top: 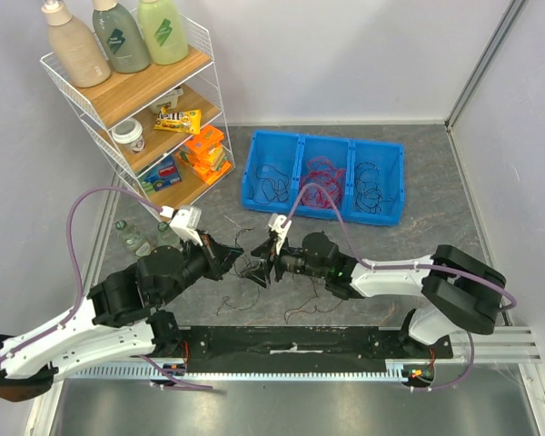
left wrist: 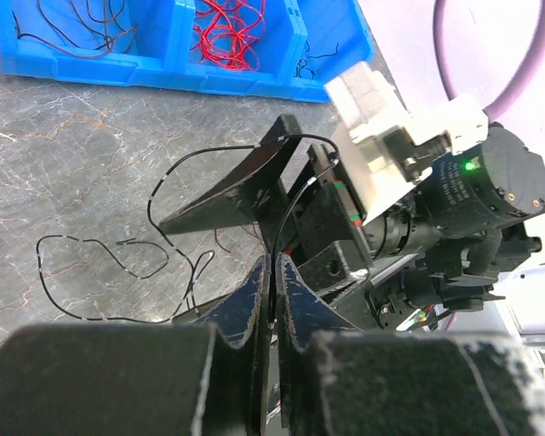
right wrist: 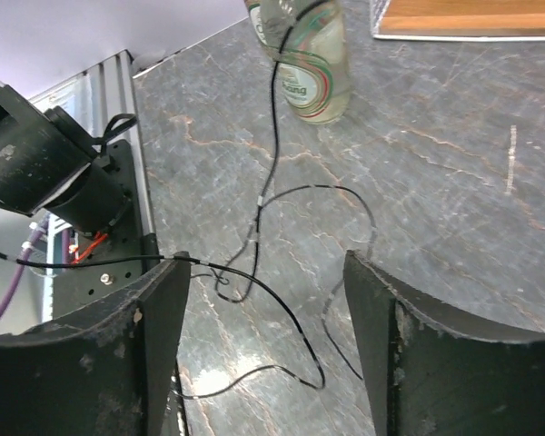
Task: Untangle the cables
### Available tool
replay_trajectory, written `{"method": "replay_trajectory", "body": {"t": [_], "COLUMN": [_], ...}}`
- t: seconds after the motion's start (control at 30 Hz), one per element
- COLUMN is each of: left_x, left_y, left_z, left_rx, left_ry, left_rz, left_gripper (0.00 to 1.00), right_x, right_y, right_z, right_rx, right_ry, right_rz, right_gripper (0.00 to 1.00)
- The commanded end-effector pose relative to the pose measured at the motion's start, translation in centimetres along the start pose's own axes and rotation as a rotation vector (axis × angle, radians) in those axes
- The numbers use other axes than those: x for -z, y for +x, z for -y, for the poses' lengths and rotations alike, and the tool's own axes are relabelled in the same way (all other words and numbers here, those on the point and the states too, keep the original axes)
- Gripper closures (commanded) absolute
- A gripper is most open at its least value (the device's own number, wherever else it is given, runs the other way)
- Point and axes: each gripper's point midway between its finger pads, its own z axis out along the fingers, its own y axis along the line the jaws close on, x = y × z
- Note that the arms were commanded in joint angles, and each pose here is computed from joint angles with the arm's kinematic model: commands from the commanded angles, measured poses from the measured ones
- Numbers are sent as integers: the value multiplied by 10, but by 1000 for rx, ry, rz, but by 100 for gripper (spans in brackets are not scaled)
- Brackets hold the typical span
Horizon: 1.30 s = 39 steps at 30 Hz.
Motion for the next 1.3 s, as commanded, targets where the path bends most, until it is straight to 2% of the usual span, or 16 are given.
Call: {"method": "replay_trajectory", "body": {"t": [0.0, 0.1, 0.23, 0.3, 0.37, 0.47, 0.5, 0.6, 0.77, 0.87, 0.97, 1.1, 1.17, 1.27], "left_x": [2, 1, 1, 0, -1, -3, -4, -6, -11, -17, -23, -30, -31, -30], "left_y": [-16, -16, -15, -13, -11, -8, -8, -10, -8, -1, 8, 18, 21, 23], "left_z": [13, 14, 4, -8, -19, -29, -30, -28, -25, -23, -20, -14, -14, -15], "left_rx": [-10, -16, -35, -46, -59, -69, -68, -78, -98, -107, -105, -115, -123, -124], "left_ry": [37, 37, -4, -51, -96, -136, -139, -137, -128, -114, -92, -60, -56, -54], "left_rz": [32, 32, 39, 46, 55, 64, 67, 76, 68, 48, 27, -4, -17, -22], "left_gripper": [91, 91, 90, 89, 82, 59, 48, 38, 34, 34, 34, 34, 34, 34], "right_x": [-17, -16, -2, 12, 30, 57, 66, 92, 156, 206, 242, 267, 277, 279], "right_y": [-24, -28, -37, -40, -51, -71, -83, -118, -183, -202, -217, -206, -185, -144], "right_z": [-15, -9, 15, 25, 32, 55, 65, 97, 159, 202, 233, 279, 302, 331], "right_rx": [-21, -44, -64, -77, -85, -98, -107, -130, -140, -151, -173, -209, -236, -342], "right_ry": [-65, -20, 140, 207, 260, 391, 435, 556, 865, 1099, 1209, 1294, 1341, 1295], "right_rz": [79, 107, 107, 99, 122, 155, 171, 191, 266, 265, 307, 283, 234, 158], "right_gripper": [30, 51, 100, 100, 100, 100, 100, 100, 100, 100, 100, 100, 100, 100]}}
